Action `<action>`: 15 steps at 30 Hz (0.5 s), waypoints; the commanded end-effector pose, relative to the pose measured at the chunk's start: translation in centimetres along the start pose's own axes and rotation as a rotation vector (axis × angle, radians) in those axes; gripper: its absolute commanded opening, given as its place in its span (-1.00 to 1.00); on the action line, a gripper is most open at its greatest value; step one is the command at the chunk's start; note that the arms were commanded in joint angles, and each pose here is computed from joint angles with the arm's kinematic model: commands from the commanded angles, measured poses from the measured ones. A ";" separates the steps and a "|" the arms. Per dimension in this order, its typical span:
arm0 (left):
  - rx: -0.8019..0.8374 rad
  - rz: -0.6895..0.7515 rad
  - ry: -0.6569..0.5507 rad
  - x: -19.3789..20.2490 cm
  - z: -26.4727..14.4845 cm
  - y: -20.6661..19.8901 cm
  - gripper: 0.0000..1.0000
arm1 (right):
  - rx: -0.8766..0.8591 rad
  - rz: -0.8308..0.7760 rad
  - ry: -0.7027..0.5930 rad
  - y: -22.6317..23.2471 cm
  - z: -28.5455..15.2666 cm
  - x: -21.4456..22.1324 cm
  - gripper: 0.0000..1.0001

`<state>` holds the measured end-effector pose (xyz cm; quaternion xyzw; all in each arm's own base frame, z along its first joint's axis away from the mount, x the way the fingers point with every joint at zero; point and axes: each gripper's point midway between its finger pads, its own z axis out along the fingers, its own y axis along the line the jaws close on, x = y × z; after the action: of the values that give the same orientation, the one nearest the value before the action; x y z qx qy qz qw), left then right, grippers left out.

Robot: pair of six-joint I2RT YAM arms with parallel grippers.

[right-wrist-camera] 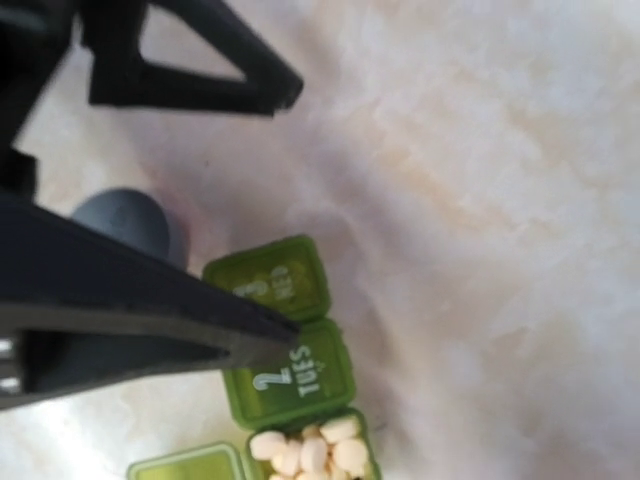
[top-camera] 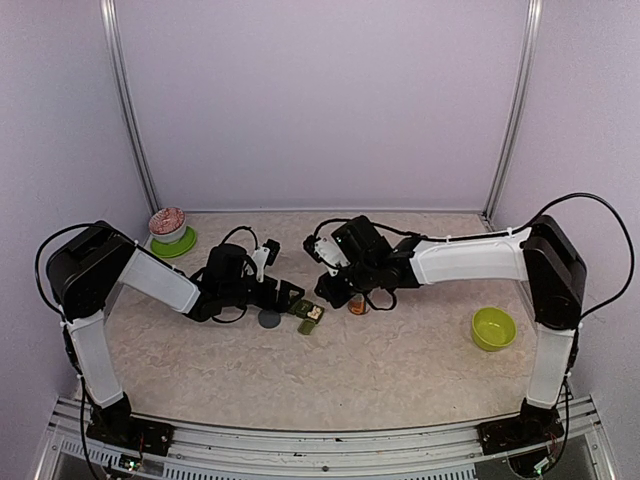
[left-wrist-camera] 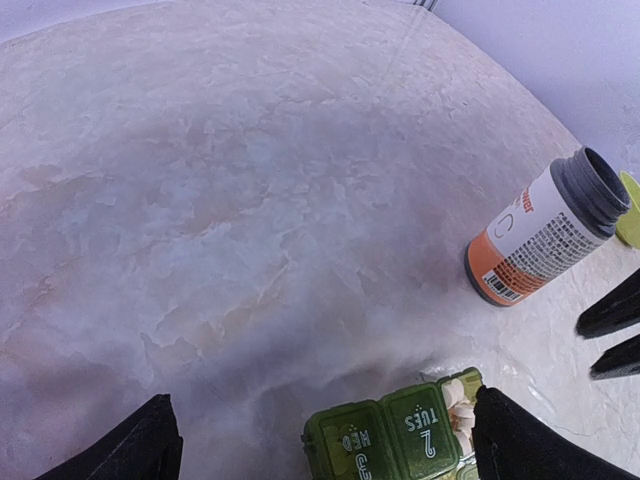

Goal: Sort the pills into containers
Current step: Place the pill in the pill bottle.

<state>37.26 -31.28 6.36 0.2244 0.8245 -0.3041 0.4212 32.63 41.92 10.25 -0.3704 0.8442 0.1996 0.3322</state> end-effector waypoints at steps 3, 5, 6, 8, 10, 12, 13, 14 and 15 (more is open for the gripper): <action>0.011 0.004 -0.020 -0.5 0.1 -0.1 0.98 | 0.077 0.004 -0.080 -2.3 -4.7 -2.6 -0.72; 0.011 0.004 -0.020 -0.5 0.1 -0.1 0.97 | 0.099 0.012 -0.101 -3.2 -5.9 -3.0 -0.72; 0.011 0.004 -0.020 -0.5 0.1 -0.2 0.97 | 0.112 0.018 -0.105 -3.7 -6.3 -3.0 -0.71; 0.011 0.003 -0.022 -0.6 0.1 -0.1 0.97 | 0.138 0.033 -0.109 -5.0 -7.1 -2.9 -0.72; 0.011 0.003 -0.021 -0.6 0.1 -0.1 0.97 | 0.160 0.047 -0.111 -6.2 -7.7 -2.6 -0.71; 0.013 0.004 -0.021 -0.5 0.1 -0.2 0.97 | 0.182 0.062 -0.112 -7.4 -8.2 -2.3 -0.71; 0.012 0.003 -0.020 -0.5 0.1 -0.1 0.98 | 0.189 0.067 -0.107 -7.9 -8.2 -2.0 -0.71; 0.012 0.003 -0.020 -0.5 0.2 -0.1 0.97 | 0.197 0.074 -0.102 -8.4 -8.3 -1.6 -0.71; 0.010 0.002 -0.020 -0.5 0.2 -0.1 0.97 | 0.201 0.079 -0.101 -8.7 -8.3 -1.4 -0.71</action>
<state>37.26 -31.28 6.36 0.2244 0.8245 -0.3041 0.4212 36.13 34.28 16.87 -0.3017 0.8472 0.1654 0.4049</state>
